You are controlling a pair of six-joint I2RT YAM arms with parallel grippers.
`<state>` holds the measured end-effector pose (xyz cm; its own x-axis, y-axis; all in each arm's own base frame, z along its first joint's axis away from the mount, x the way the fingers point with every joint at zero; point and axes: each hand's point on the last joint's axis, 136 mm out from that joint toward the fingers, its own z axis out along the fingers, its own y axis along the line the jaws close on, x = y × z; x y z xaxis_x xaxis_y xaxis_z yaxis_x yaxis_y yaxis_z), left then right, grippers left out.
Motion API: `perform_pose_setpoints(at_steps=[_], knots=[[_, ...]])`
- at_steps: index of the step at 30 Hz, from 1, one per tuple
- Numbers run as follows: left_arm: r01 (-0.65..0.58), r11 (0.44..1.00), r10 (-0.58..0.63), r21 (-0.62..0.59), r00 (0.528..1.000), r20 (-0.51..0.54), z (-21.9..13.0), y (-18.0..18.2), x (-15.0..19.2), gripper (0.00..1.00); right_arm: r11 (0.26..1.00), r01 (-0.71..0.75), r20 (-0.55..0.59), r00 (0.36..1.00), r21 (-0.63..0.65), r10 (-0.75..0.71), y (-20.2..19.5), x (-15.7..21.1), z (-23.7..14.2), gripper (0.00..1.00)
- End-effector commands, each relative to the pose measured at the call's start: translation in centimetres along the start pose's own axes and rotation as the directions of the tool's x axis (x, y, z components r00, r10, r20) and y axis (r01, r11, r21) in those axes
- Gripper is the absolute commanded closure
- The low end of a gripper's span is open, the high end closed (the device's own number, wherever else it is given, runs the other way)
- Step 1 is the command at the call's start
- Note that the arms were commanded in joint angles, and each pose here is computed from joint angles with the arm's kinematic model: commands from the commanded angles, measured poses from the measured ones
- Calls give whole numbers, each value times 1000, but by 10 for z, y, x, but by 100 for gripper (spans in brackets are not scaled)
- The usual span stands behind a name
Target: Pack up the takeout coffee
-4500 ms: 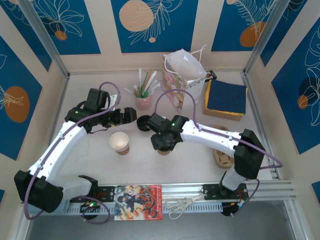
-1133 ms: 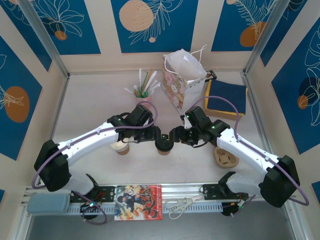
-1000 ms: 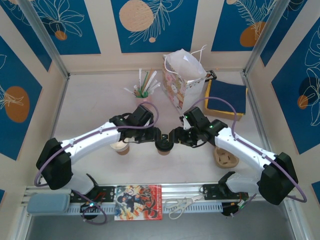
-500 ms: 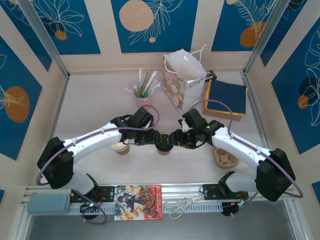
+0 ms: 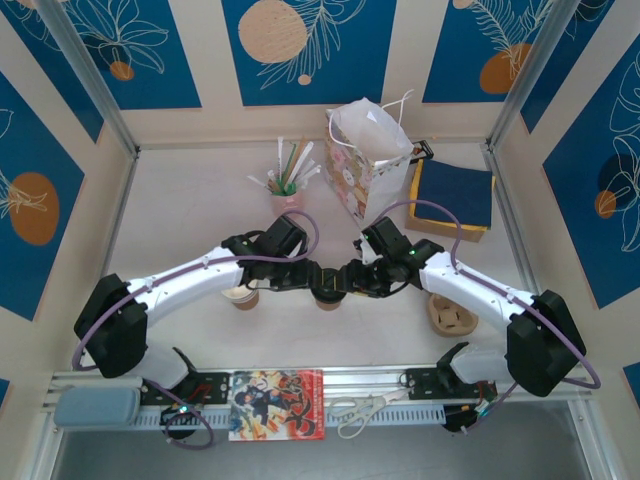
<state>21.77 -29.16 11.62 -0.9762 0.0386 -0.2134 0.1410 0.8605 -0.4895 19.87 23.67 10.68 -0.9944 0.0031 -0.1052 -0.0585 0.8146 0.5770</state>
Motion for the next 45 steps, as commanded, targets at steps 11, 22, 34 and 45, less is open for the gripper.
perform_pose_setpoints(at_steps=[11, 22, 34, 45], knots=[[-2, 982, -19, -190, 994, -107, 17, 48, 31, 53, 999, -11, -50, 999, 49, 14, -17, 13, 9, 51], [-3, 962, -36, -274, 990, -137, 20, 68, 40, 55, 998, -9, -48, 999, 54, 12, -17, 12, 9, 51], [-10, 995, 5, -100, 999, -51, -1, 18, 14, 52, 1000, 23, -32, 999, 15, -23, -1, 7, -3, 48], [-16, 995, 9, -100, 998, -69, 6, 17, 14, 52, 997, 47, -59, 997, -59, -51, 11, 15, -3, 36]])
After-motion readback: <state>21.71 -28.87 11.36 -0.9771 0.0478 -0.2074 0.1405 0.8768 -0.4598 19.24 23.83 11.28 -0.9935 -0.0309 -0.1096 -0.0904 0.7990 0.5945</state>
